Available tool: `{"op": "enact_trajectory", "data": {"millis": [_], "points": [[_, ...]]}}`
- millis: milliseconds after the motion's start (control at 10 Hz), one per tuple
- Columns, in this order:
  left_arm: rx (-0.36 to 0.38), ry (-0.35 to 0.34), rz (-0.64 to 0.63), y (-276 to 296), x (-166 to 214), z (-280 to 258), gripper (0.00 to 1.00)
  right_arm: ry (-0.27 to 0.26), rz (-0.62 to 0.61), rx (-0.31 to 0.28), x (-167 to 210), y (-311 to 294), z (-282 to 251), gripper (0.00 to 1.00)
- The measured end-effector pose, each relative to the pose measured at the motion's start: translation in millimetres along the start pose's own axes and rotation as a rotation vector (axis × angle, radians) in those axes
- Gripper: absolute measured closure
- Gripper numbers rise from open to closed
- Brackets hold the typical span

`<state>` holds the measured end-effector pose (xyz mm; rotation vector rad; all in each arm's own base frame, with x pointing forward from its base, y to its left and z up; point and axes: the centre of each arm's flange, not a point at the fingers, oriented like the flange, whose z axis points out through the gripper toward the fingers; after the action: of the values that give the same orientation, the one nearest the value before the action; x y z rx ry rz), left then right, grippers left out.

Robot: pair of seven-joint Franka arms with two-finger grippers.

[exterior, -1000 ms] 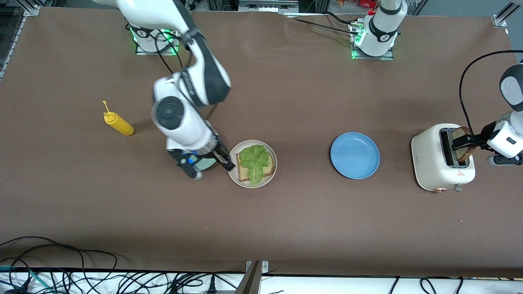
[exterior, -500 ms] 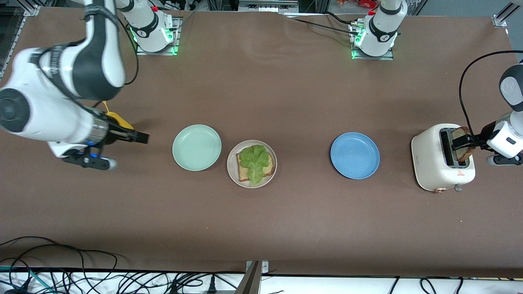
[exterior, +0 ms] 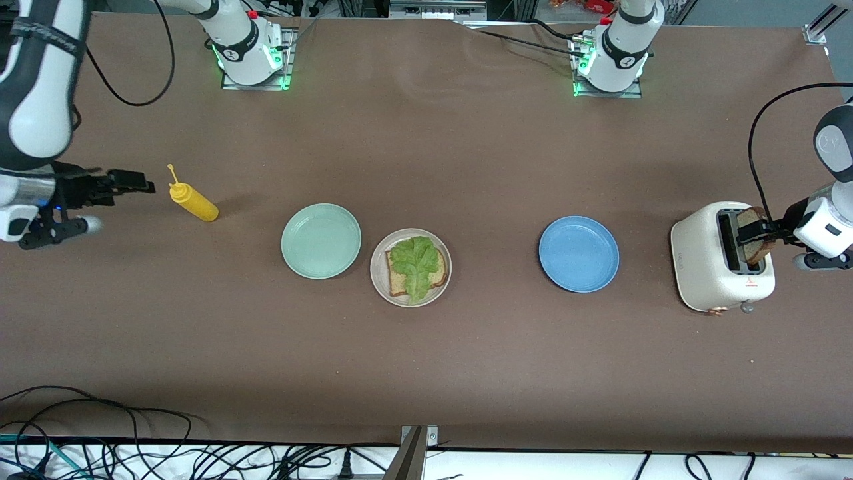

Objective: Make sandwich on beige plate with both arms
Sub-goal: 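Release the lettuce and move the right gripper back to the yellow bottle, then grasp the yellow squeeze bottle with the right gripper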

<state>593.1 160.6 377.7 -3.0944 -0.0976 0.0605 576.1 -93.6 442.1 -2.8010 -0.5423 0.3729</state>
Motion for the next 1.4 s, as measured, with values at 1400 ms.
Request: {"op": "enact_trajectory", "data": {"millis": [1400], "points": [[-0.001,-0.004,-0.001,-0.3,-1.4,3.1,0.00,0.659,-0.944,0.260,-101.6,159.4,229.5,0.00]]}}
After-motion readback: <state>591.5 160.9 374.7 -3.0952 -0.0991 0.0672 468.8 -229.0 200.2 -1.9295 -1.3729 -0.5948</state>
